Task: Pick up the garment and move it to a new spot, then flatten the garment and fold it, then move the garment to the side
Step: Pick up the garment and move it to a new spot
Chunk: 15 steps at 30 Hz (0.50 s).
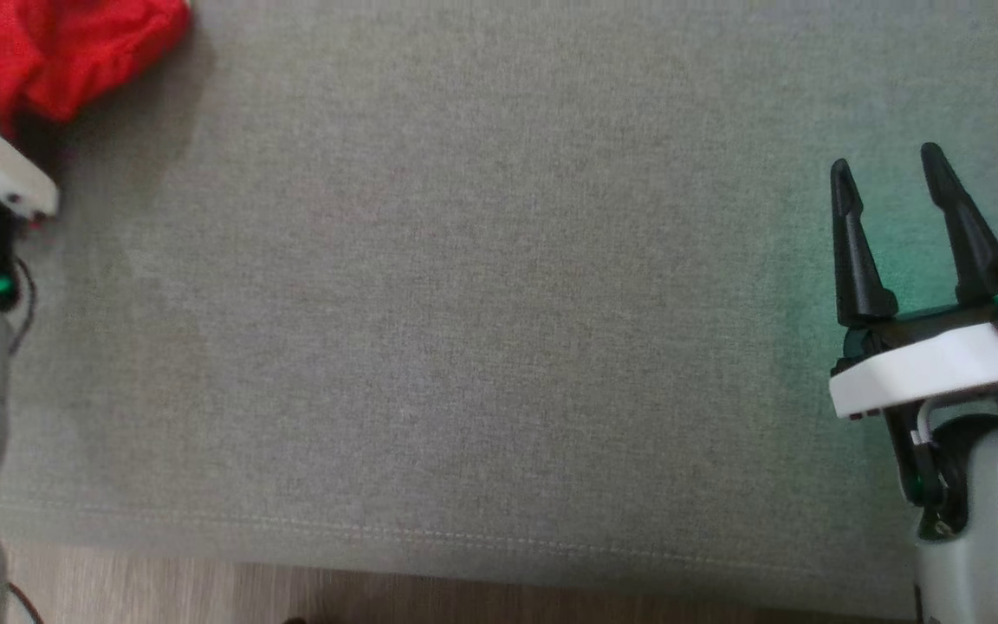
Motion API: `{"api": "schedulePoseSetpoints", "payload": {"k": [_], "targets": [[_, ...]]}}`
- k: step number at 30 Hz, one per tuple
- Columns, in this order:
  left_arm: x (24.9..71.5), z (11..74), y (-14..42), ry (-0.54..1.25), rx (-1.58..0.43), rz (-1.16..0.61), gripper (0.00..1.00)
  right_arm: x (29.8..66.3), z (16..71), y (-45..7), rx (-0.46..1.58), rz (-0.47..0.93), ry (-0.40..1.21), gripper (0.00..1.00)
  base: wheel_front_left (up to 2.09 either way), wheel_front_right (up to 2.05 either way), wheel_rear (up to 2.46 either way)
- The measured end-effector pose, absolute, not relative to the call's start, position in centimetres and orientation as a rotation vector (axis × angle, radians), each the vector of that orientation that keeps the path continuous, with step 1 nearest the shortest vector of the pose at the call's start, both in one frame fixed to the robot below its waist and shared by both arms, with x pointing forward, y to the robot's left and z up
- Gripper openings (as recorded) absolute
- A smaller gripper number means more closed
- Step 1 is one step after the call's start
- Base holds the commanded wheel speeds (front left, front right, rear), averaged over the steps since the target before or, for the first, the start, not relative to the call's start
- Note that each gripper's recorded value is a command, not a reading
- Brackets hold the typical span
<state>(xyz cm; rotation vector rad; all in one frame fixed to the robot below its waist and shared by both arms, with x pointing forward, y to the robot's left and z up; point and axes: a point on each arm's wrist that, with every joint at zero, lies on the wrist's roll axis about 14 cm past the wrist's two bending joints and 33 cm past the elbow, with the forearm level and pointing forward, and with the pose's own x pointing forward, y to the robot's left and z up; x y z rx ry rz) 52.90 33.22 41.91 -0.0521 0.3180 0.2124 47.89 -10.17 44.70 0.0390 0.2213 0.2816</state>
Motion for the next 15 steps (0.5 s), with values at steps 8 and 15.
{"api": "schedulePoseSetpoints", "payload": {"k": [8, 15], "targets": [[53.9, 55.1, 32.8, -0.071, -0.039, 0.155, 0.0, 46.8, 48.5, -10.4, 0.044, 0.276, 0.127, 1.0, 0.0, 0.0, 0.0], [48.7, 56.1, 31.5, -0.15, -0.025, 0.144, 0.0, 44.3, 50.2, -11.4, 0.066, 0.255, 0.1, 1.0, 0.0, 0.0, 0.0]]}}
